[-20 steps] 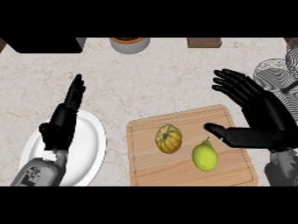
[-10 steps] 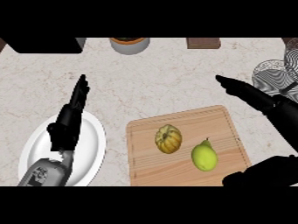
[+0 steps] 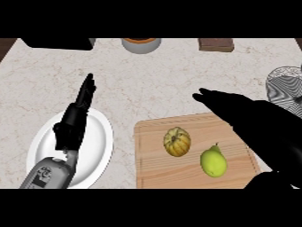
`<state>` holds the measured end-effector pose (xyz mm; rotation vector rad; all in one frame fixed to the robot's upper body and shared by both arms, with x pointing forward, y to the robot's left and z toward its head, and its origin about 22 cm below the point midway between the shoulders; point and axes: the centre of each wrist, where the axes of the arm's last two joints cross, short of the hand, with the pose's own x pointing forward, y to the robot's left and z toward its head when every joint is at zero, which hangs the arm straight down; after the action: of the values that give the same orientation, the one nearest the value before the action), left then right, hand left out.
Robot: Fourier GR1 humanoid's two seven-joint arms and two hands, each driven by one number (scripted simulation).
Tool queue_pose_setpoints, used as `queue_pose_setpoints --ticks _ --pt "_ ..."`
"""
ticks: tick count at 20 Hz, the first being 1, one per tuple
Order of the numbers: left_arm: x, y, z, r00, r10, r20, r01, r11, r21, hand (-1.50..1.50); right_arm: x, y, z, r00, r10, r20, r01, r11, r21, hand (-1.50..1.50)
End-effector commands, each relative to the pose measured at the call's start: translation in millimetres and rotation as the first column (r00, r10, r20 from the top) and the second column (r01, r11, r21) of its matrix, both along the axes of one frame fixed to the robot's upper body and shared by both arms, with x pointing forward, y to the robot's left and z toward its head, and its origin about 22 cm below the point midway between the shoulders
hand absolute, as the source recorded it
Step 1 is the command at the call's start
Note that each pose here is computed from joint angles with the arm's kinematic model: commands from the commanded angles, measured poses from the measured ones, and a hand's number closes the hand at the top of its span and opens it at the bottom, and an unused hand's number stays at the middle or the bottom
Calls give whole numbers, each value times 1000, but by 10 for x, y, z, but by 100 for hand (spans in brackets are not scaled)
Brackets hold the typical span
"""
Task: Pick the squash from the cutting board and place it in the tiered basket
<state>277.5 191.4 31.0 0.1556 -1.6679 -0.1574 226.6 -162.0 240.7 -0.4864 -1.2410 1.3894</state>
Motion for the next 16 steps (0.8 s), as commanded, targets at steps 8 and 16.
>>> queue_pose_setpoints --ticks 8,16 --pt "-50 -76 -5 1000 -2 -4 2 1000 -9 0 127 1143 -64 997 -38 -67 17 960 -278 -150" --pt "-6 137 -68 999 41 -19 -41 999 -3 0 287 1614 -194 988 -40 -152 -25 916 -401 -150"
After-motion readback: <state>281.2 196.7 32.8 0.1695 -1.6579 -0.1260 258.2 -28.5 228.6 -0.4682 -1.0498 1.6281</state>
